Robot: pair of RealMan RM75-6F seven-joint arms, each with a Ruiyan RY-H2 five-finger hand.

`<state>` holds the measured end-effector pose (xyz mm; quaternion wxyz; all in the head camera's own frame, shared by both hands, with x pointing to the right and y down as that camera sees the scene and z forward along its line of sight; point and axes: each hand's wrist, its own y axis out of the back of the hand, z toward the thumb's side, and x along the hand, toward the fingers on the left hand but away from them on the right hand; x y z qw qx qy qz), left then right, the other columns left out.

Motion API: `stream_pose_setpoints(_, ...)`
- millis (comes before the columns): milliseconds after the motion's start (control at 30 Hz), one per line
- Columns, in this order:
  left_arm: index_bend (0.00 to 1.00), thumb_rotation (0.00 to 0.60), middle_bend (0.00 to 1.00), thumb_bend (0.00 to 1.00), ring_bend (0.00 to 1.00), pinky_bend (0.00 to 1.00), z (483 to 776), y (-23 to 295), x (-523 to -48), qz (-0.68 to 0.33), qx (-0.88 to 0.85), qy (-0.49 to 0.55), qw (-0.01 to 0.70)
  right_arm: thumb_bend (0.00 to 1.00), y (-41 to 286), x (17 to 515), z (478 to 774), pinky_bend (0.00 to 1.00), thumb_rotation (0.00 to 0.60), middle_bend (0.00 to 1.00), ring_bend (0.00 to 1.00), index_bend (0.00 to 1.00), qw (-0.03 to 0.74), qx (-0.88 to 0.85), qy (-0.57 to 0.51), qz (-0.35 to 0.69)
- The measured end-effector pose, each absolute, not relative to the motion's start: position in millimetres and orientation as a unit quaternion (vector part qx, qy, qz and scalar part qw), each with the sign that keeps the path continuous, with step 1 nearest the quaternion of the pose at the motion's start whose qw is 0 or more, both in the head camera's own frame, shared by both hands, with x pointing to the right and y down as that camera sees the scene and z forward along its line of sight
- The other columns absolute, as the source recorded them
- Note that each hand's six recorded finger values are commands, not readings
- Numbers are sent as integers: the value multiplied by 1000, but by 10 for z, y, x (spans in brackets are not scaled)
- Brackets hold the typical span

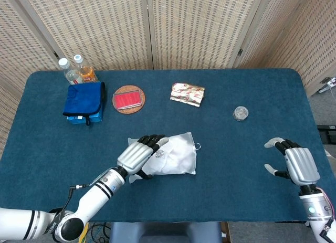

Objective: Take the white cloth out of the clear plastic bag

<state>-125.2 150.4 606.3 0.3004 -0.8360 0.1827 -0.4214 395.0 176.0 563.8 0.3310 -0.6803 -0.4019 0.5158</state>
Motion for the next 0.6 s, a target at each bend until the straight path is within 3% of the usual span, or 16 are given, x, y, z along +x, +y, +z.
stream_pose_setpoints(600,0,600,0,0,0,75,6432,1559,-1053,-466,-828,145,276,119,1800,3961,5670,451,600,335,325,403,325,-682,-400,519)
